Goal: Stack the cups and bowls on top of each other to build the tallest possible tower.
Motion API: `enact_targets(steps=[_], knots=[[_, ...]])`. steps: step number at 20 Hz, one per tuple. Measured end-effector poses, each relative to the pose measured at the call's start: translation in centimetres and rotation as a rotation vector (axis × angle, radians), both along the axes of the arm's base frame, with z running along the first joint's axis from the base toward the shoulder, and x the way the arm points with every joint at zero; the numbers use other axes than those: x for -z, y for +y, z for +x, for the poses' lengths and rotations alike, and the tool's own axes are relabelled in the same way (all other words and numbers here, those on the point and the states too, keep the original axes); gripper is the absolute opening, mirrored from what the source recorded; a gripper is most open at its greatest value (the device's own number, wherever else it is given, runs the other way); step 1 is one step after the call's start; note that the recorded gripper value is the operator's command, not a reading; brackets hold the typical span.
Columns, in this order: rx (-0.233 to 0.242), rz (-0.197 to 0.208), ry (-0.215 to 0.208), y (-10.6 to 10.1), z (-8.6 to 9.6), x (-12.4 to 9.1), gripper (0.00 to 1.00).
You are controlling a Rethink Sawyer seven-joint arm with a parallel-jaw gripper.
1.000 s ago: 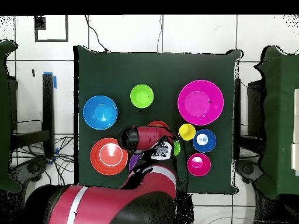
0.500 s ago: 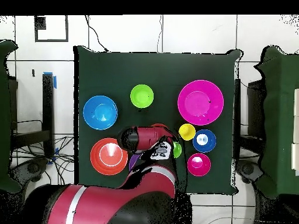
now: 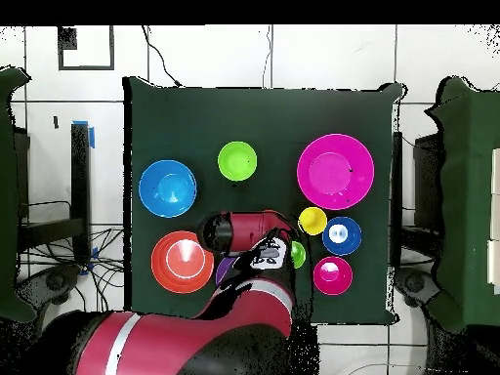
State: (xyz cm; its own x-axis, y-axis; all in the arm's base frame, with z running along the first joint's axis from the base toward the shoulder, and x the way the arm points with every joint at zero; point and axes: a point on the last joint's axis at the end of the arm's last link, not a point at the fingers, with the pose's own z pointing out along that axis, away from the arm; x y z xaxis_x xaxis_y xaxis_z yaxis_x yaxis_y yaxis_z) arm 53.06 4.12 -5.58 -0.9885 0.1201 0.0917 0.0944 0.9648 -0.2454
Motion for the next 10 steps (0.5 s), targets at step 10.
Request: enact_targets(steps=[10], knots=[[0.008, -0.001, -0.052, -0.5, 1.9, -2.4, 0.0]])
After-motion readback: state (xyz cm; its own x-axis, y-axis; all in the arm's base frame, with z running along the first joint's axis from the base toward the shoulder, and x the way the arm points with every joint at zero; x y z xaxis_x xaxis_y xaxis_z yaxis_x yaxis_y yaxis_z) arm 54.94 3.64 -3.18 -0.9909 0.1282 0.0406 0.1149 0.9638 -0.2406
